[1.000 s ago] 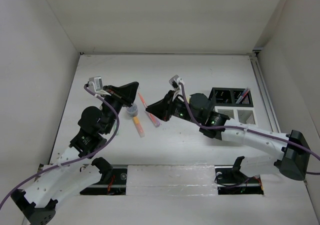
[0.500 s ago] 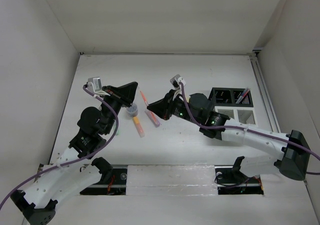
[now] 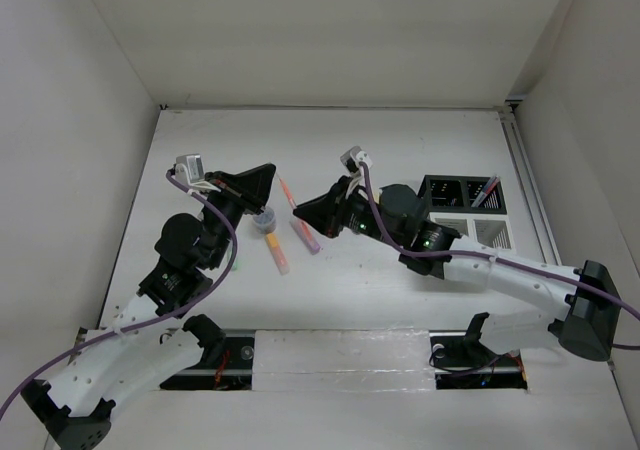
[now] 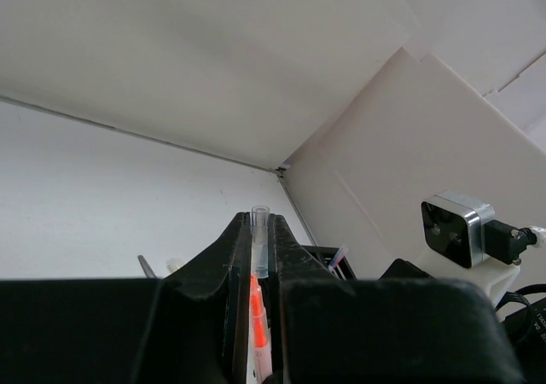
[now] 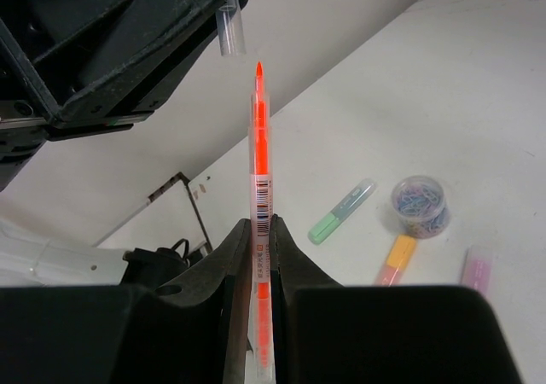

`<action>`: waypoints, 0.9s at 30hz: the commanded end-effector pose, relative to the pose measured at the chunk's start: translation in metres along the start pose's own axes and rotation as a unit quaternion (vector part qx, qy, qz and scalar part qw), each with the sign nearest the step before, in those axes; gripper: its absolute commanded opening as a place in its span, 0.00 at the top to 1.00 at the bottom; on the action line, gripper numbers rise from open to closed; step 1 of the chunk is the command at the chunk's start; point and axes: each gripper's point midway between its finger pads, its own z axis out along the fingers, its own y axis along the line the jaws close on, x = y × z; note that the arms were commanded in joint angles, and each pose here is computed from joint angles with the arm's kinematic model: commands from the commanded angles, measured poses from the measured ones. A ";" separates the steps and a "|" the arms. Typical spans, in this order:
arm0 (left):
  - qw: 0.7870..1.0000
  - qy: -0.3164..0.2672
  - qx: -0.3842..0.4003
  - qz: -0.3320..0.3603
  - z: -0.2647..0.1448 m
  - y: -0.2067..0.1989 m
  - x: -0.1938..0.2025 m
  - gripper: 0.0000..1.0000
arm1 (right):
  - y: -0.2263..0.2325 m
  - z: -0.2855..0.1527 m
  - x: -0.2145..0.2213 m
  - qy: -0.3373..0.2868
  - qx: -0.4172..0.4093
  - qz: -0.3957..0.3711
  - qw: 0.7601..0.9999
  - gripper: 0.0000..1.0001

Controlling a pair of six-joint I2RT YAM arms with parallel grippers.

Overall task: Sort the stationery into containers
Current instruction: Close the pen cap on the pen.

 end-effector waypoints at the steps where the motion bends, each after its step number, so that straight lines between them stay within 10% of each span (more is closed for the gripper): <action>1: 1.000 -0.021 0.018 -0.007 0.000 -0.013 -0.016 1.00 | 0.022 -0.002 -0.036 -0.044 -0.026 -0.010 0.999 1.00; 27: 0.999 -0.028 0.024 -0.010 0.002 -0.015 -0.017 1.00 | 0.034 0.002 -0.040 -0.042 -0.054 -0.008 0.998 1.00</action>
